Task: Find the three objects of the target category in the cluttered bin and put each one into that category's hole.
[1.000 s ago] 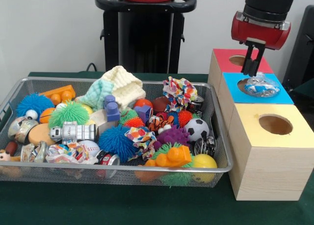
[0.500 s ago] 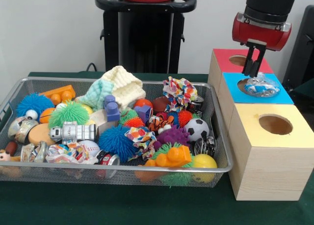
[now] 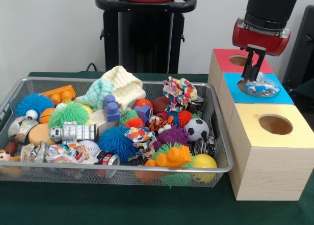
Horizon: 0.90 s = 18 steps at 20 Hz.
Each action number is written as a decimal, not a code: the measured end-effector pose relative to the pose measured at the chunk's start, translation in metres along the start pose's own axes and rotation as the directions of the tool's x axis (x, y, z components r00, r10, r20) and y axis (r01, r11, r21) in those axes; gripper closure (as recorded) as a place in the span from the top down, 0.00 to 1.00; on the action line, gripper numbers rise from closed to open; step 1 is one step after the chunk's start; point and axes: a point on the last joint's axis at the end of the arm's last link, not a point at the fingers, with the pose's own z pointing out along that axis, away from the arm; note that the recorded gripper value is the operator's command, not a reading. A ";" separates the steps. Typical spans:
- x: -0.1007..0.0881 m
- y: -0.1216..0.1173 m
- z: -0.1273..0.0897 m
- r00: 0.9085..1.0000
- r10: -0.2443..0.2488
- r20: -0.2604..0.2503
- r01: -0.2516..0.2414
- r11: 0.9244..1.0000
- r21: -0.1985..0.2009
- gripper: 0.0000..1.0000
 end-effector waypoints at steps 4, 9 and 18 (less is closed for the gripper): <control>0.001 0.000 0.002 1.000 -0.001 -0.004 0.001 1.000 0.002 0.00; 0.004 0.004 0.002 1.000 -0.009 -0.003 0.009 1.000 0.002 0.00; 0.014 0.018 0.000 0.999 -0.036 0.002 0.036 0.999 0.000 0.00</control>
